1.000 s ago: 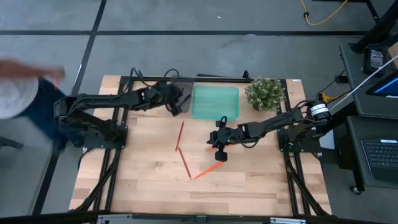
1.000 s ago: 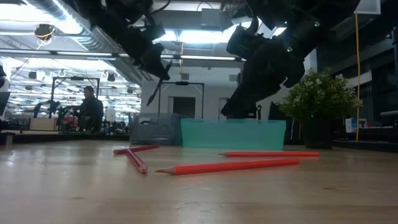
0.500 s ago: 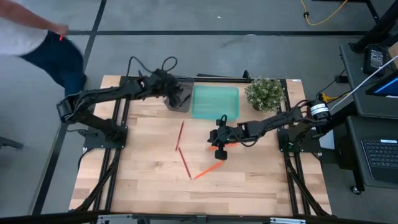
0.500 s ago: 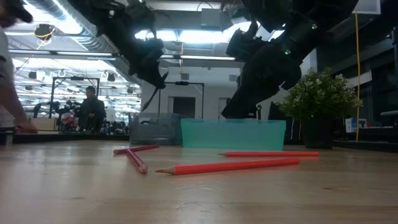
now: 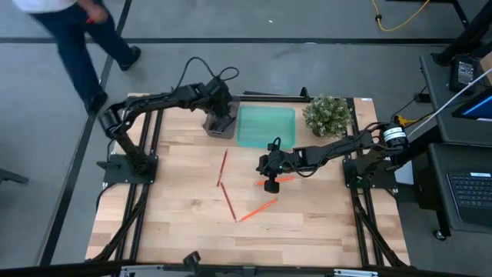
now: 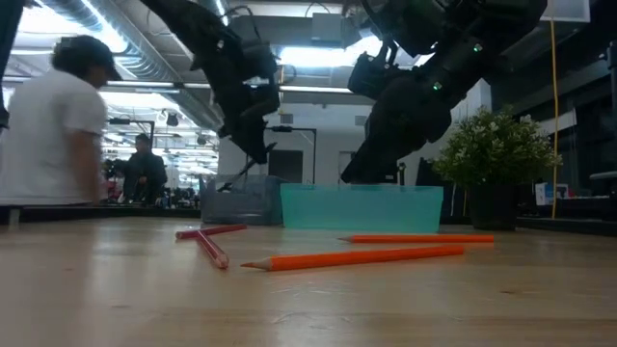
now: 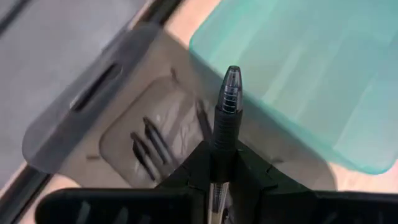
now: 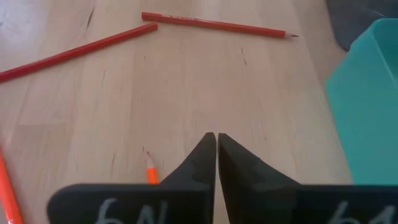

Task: Sort pens & pencils
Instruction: Put the black pen into the black bin

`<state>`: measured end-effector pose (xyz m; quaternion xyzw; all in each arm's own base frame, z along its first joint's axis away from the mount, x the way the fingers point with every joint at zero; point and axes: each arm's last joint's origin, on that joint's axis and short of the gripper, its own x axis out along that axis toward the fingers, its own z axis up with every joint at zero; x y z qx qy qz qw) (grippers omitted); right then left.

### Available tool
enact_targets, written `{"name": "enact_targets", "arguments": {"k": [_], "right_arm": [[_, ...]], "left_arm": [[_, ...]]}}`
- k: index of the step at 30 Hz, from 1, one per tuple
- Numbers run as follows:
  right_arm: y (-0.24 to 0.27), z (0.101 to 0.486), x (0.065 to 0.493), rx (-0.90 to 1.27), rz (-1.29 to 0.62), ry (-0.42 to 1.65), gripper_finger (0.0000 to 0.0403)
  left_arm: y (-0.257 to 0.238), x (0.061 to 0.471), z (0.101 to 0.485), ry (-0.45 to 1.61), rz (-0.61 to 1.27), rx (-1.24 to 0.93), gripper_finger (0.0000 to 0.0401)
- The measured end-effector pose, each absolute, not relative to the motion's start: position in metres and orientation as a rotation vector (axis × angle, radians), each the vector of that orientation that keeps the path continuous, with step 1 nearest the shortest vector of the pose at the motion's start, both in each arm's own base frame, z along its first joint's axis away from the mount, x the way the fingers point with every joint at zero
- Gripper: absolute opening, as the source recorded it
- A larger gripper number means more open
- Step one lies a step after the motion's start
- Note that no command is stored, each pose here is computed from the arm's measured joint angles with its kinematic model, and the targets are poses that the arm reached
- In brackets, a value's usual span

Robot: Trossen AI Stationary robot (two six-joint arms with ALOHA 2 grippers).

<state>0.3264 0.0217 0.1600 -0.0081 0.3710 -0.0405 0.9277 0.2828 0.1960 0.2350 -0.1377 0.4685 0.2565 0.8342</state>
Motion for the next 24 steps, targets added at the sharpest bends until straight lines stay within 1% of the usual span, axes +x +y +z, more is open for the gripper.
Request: {"name": "enact_targets", "arguments": {"k": [5, 8, 12, 19, 21, 24], "right_arm": [[0.022, 0.160, 0.326, -0.017, -0.083, 0.761, 0.0020], [0.022, 0.160, 0.326, -0.017, -0.083, 0.761, 0.0020], [0.022, 0.160, 0.326, -0.018, -0.083, 0.761, 0.0021], [0.022, 0.160, 0.326, -0.019, -0.082, 0.762, 0.0021], [0.022, 0.160, 0.326, -0.017, -0.083, 0.762, 0.0021], [0.022, 0.160, 0.327, -0.016, -0.083, 0.758, 0.0021]], "left_arm": [[0.212, 0.291, 0.228, 1.085, 0.536, -0.356, 0.0031], [0.217, 0.295, 0.226, 1.094, 0.528, -0.357, 0.0031], [0.219, 0.294, 0.225, 1.080, 0.466, -0.391, 0.0031], [0.222, 0.290, 0.225, 1.094, 0.470, -0.409, 0.0032], [0.221, 0.292, 0.225, 1.086, 0.471, -0.398, 0.0052], [0.217, 0.296, 0.225, 1.096, 0.447, -0.342, 0.0095]]}}
